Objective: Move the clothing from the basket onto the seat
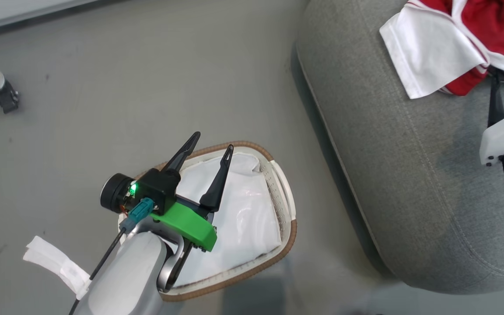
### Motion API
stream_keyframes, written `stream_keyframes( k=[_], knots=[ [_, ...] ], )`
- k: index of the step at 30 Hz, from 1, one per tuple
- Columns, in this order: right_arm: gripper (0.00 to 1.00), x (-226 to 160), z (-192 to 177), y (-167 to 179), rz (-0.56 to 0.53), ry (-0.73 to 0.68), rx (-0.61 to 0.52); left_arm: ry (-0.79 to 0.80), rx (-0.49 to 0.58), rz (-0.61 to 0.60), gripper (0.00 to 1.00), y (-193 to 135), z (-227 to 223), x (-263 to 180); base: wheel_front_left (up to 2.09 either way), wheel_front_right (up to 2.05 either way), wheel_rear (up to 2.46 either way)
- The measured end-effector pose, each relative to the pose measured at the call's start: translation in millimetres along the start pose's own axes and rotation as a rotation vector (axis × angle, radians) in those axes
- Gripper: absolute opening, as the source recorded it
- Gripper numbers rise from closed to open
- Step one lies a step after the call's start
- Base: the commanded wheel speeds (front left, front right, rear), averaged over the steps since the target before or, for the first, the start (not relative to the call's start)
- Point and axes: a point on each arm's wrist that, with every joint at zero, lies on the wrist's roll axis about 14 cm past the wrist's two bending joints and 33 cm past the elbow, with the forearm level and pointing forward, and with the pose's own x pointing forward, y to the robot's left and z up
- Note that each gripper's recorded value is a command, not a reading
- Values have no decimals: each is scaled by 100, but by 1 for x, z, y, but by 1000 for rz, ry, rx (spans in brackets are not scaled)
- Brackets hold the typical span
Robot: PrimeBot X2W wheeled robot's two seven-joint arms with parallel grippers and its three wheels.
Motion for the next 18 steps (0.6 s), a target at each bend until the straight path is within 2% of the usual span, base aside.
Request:
stream_keyframes(
  k=[5, 11, 14, 18],
  knots=[
    [100, -16, 21, -3, 9, -64, 22, -61, -25, 35, 100, -5, 24, -2, 0, 0, 0],
    [100, -30, 76, -15, 6, -215, 43, -169, -14, 113, 100, -3, 64, -19, 0, 0, 0],
    [100, -36, 99, -9, 20, -280, 62, -235, 15, 155, 100, 2, 88, -29, 0, 0, 0],
    [100, -45, 119, 15, 71, -332, 106, -262, 23, 254, 100, 18, 96, -55, 0, 0, 0]
  ],
)
